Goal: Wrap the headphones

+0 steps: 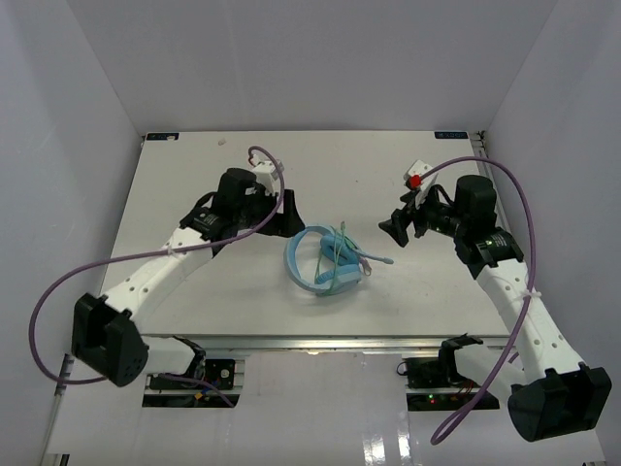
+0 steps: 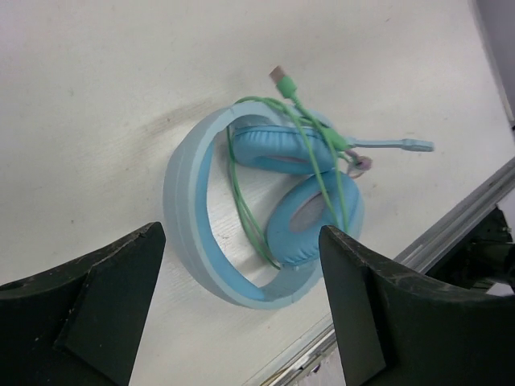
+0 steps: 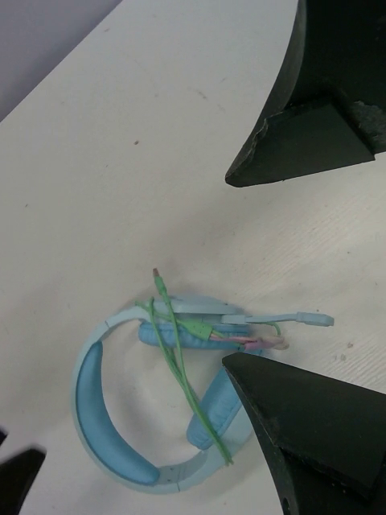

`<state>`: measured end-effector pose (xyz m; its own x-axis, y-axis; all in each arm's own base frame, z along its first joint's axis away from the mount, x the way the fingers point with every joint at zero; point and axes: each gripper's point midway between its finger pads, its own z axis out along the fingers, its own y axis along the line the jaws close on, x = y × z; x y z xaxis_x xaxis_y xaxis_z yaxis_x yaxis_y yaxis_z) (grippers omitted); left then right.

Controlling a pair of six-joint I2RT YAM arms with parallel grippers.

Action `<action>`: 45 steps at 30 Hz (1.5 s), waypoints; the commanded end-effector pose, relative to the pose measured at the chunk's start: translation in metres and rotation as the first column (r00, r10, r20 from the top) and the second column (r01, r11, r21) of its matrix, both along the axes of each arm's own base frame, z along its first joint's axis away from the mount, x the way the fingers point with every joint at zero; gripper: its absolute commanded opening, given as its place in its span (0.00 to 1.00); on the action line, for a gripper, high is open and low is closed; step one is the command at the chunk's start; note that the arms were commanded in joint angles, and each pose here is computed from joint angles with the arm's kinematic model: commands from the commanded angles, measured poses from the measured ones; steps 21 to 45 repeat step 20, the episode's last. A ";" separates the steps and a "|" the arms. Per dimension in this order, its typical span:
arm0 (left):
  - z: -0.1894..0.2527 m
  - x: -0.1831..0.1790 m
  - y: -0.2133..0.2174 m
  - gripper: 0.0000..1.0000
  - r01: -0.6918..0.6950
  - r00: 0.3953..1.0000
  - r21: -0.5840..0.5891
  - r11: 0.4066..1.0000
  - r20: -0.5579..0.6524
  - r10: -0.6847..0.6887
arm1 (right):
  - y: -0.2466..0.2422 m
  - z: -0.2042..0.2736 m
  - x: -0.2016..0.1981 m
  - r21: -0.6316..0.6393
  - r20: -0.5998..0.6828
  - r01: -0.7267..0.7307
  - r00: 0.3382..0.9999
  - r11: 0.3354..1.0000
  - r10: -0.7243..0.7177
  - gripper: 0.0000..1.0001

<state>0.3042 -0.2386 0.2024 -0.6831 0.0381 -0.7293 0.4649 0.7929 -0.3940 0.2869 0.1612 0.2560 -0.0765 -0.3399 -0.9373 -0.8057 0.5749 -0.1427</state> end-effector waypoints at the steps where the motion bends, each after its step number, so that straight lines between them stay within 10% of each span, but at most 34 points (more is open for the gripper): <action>1: 0.081 -0.029 0.026 0.89 0.017 0.941 -0.116 0.993 0.338 0.023 | -0.035 0.005 0.013 0.084 -0.067 0.267 0.963 0.960 -0.262 0.90; 12: 0.057 -0.091 0.084 0.98 -0.042 0.835 -0.174 0.984 0.534 0.130 | -0.101 -0.024 0.012 0.092 -0.171 0.663 0.745 0.743 -0.644 0.90; 45: 0.060 -0.101 0.088 0.98 -0.027 0.830 -0.168 0.985 0.545 0.115 | -0.113 -0.035 0.005 0.114 -0.224 0.689 0.720 0.716 -0.657 0.90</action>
